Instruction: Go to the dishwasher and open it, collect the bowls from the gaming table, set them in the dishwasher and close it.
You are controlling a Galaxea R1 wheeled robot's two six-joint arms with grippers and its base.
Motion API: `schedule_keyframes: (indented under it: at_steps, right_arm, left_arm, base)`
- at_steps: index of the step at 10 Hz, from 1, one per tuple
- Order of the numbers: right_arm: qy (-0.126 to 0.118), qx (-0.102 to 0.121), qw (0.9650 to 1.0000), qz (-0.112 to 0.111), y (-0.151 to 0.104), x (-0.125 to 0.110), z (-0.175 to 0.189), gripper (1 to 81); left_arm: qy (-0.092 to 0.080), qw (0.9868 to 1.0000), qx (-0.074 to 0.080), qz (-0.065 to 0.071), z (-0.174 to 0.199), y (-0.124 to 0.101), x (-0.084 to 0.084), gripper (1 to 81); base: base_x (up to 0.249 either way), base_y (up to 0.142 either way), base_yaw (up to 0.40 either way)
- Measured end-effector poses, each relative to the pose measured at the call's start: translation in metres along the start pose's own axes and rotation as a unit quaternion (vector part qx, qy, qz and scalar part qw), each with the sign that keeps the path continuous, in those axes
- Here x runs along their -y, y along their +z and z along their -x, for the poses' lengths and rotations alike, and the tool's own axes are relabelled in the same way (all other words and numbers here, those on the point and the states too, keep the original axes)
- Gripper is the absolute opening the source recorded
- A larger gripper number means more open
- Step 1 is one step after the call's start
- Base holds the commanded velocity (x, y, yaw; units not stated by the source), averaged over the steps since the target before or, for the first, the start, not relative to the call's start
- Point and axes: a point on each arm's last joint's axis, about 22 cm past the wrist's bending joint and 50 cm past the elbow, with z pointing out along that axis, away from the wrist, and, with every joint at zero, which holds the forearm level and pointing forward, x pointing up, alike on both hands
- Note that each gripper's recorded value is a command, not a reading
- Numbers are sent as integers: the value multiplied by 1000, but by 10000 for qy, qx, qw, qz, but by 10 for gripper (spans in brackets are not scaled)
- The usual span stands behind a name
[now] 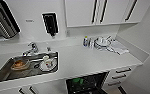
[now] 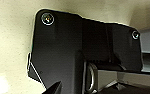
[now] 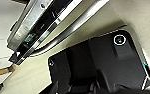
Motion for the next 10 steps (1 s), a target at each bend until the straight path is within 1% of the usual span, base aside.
schedule_keyframes:
  at_steps: [3, 5, 7, 9, 10]
  right_arm:
    - [-217, -75, 9996, 175, 15, -13, -6, 811]
    - [-364, -84, 9989, 275, 25, -22, -5, 811]
    - [-508, -99, 9977, 428, 35, -31, -11, 811]
    - [-603, -109, 9971, 443, 44, -28, -19, 811]
    - [-703, -102, 9960, 537, 45, -33, -27, 811]
  left_arm:
    - [68, 9998, -174, 23, -30, 6, -2, 811]
    - [116, 9995, -299, 39, -52, 11, -3, 811]
    - [166, 9989, -427, 56, -73, 16, -4, 811]
    - [210, 9983, -539, 71, -92, 23, -5, 811]
    - [235, 9979, -604, 80, -102, 26, -5, 811]
  base:
    - [0, 0, 0]
    - [0, 0, 0]
    - [0, 0, 0]
    - [0, 0, 0]
    - [0, 0, 0]
